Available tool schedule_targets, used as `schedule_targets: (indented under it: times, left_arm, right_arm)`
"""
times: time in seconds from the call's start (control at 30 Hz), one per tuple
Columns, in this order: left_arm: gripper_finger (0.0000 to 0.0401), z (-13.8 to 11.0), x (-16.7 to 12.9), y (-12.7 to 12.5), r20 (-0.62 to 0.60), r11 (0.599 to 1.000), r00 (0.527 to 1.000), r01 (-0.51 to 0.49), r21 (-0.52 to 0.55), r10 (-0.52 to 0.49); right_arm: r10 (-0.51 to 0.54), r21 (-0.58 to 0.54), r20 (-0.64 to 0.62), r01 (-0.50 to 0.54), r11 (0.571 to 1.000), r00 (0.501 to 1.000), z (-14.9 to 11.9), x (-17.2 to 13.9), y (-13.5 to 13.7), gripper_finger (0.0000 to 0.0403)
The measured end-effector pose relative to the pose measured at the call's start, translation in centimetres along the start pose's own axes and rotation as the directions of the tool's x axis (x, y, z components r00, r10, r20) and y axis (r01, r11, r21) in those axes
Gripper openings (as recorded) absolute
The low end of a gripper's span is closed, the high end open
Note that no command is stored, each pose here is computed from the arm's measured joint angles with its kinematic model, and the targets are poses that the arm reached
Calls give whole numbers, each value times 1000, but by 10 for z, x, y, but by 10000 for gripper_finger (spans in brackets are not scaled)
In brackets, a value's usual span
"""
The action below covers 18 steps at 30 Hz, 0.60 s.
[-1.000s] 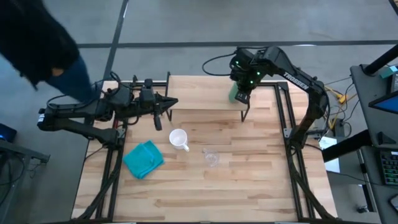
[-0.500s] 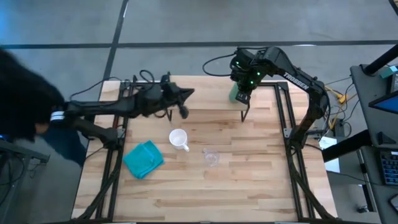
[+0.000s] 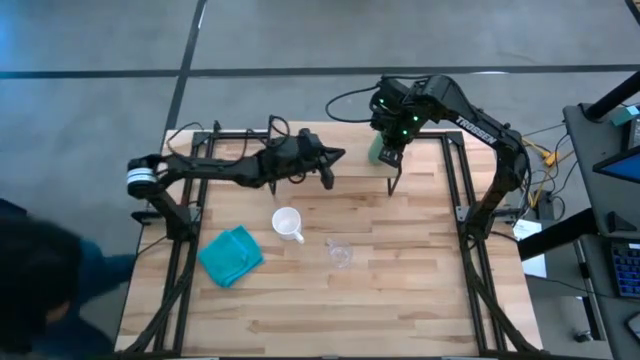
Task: Stack small to large cups/mugs on shelf
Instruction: Put the green mug on the shelf
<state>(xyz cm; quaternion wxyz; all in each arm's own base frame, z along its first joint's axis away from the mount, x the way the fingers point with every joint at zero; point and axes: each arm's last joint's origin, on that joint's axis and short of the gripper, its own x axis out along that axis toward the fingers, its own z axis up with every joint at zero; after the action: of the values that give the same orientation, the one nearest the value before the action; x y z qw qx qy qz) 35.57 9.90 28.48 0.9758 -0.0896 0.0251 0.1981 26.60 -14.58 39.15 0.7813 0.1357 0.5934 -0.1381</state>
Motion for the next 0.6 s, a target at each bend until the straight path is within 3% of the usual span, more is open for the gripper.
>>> schedule_targets:
  times: [0.4, 0.6]
  left_arm:
    - [0, 1, 52, -11, 2, 991, 991, 132, -2, -132]
    - [0, -9, 62, -8, -25, 992, 991, 129, -2, -129]
  right_arm:
    - [0, 0, 0, 0, 1000, 1000, 0, 0, 0, 8]
    - [0, 0, 0, 0, 1000, 1000, 0, 0, 0, 8]
